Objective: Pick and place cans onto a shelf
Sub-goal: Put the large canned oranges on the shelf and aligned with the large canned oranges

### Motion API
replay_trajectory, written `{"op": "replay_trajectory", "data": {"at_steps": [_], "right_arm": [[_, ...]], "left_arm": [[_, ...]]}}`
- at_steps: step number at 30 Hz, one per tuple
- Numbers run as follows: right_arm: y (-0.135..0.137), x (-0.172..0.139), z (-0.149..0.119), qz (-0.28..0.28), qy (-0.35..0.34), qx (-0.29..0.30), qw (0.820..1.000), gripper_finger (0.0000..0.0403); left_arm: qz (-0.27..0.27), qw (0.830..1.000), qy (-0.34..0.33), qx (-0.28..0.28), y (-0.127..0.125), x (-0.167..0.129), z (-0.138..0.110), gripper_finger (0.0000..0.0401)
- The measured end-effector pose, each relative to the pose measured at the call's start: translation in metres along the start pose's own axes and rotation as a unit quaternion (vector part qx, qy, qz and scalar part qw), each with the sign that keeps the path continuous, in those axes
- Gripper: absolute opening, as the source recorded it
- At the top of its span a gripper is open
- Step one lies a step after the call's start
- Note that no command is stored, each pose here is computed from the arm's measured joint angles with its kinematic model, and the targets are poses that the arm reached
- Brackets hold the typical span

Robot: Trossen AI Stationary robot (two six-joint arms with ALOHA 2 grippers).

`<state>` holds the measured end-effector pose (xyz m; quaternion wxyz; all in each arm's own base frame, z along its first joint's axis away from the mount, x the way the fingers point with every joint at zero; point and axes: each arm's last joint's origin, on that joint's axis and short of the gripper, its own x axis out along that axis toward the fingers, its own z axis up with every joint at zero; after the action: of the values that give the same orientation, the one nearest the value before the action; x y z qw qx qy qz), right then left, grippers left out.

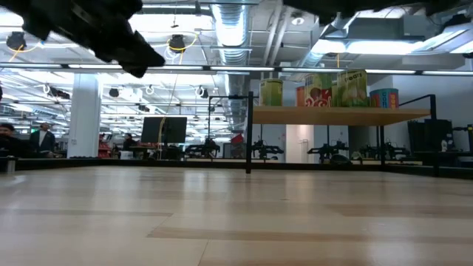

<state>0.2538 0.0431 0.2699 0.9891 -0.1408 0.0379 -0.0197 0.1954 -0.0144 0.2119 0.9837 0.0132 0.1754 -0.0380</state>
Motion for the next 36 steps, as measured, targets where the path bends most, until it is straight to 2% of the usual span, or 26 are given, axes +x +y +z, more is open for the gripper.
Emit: {"op": "replay_trajectory", "data": {"at_steps": [5,12,16,21,26,28,30,36], "right_arm": [[0.042,-0.007,-0.015,0.03,-0.009,0.001,1.0,0.0006],[0.078,-0.007,-0.032,0.039,0.018,-0.021,0.999,0.0005],[0.082,-0.003,-0.036,0.038,0.017,-0.009,0.999,0.0011],[0.084,-0.001,-0.039,0.039,0.019,-0.01,0.999,0.0009],[0.083,-0.001,-0.037,0.038,0.016,-0.008,0.999,0.0008],[0.083,-0.001,-0.037,0.038,0.016,-0.008,0.999,0.001],[0.083,-0.001,-0.036,0.038,0.015,-0.008,0.999,0.0011],[0.083,-0.001,-0.037,0.038,0.016,-0.008,0.999,0.0009]], "left_arm": [[-0.025,0.995,0.094,-0.003,-0.023,-0.009,0.02,0.0009],[-0.038,0.969,0.239,-0.04,-0.066,-0.03,0.041,0.0021],[-0.045,0.947,0.313,-0.061,-0.093,-0.036,0.043,0.0049],[-0.035,0.912,0.405,-0.055,-0.126,-0.04,0.033,0.0082],[-0.074,0.87,0.483,-0.061,-0.156,-0.04,0.02,0.0102],[-0.084,0.86,0.5,-0.064,-0.166,-0.04,0.018,0.0105],[-0.085,0.856,0.505,-0.064,-0.172,-0.039,0.018,0.0105],[-0.081,0.861,0.498,-0.069,-0.178,-0.037,0.023,0.0105]]}}
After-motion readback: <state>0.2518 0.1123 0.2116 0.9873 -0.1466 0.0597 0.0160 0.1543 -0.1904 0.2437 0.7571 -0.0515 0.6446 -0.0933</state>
